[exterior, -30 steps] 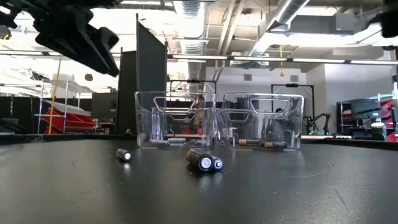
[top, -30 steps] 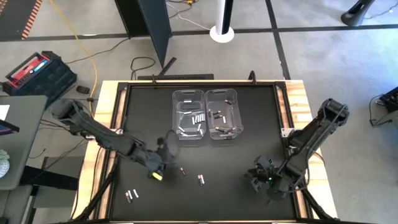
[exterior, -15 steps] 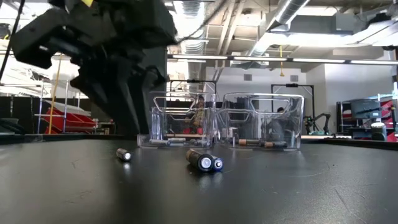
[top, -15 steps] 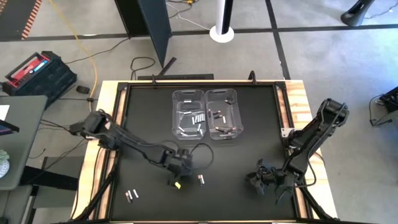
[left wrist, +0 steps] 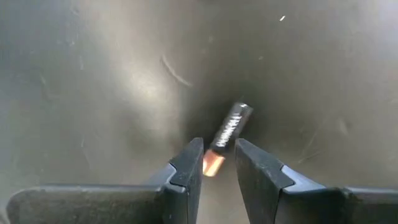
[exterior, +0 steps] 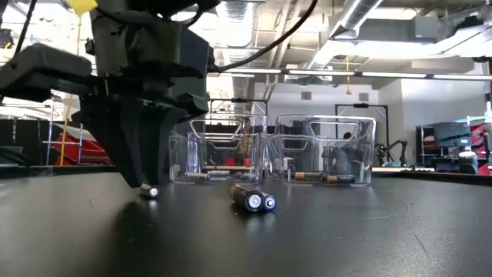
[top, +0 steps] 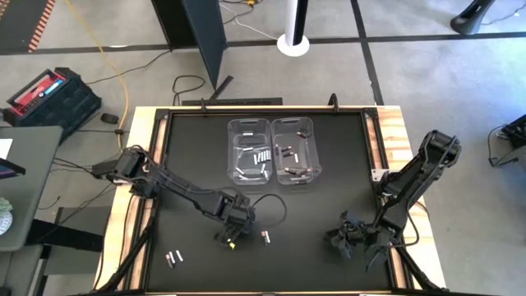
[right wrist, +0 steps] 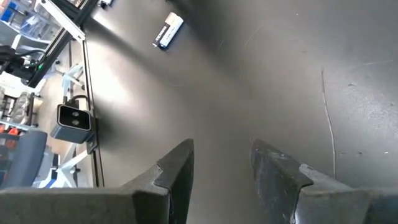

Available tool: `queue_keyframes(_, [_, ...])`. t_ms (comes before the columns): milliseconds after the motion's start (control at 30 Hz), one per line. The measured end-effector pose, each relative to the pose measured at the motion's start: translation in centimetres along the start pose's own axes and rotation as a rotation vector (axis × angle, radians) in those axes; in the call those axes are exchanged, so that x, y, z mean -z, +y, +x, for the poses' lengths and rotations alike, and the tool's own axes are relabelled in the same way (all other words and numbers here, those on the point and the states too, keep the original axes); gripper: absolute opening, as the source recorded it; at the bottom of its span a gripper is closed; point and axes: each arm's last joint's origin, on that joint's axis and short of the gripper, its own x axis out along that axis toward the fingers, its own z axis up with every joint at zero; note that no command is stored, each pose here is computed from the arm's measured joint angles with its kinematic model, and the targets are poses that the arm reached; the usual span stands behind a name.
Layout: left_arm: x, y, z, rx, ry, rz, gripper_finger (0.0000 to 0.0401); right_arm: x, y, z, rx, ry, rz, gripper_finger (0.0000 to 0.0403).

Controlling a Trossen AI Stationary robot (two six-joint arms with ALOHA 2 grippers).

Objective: Sort batteries
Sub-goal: Put the black battery into the right transparent bin

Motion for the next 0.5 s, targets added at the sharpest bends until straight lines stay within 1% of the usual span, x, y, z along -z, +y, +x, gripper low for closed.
queue_keyframes(200, [1.1, 0.4, 0.7, 0.0, 0.028, 0.0, 0.0087, 0.0, 0.0, 0.0, 0.002, 0.0, -0.001, 0.0173])
queue_keyframes(333, [1.4, 0.5, 0.9, 0.001, 0.026, -0.007, 0.0085, 0.0, 0.0, 0.0, 0.003, -0.002, 0.001, 0.0173])
queue_keyframes(500, [1.4, 0.6, 1.1, -0.003, 0.004, -0.012, 0.0065, -0.1, 0.0, 0.1, 0.003, -0.003, 0.002, 0.0173])
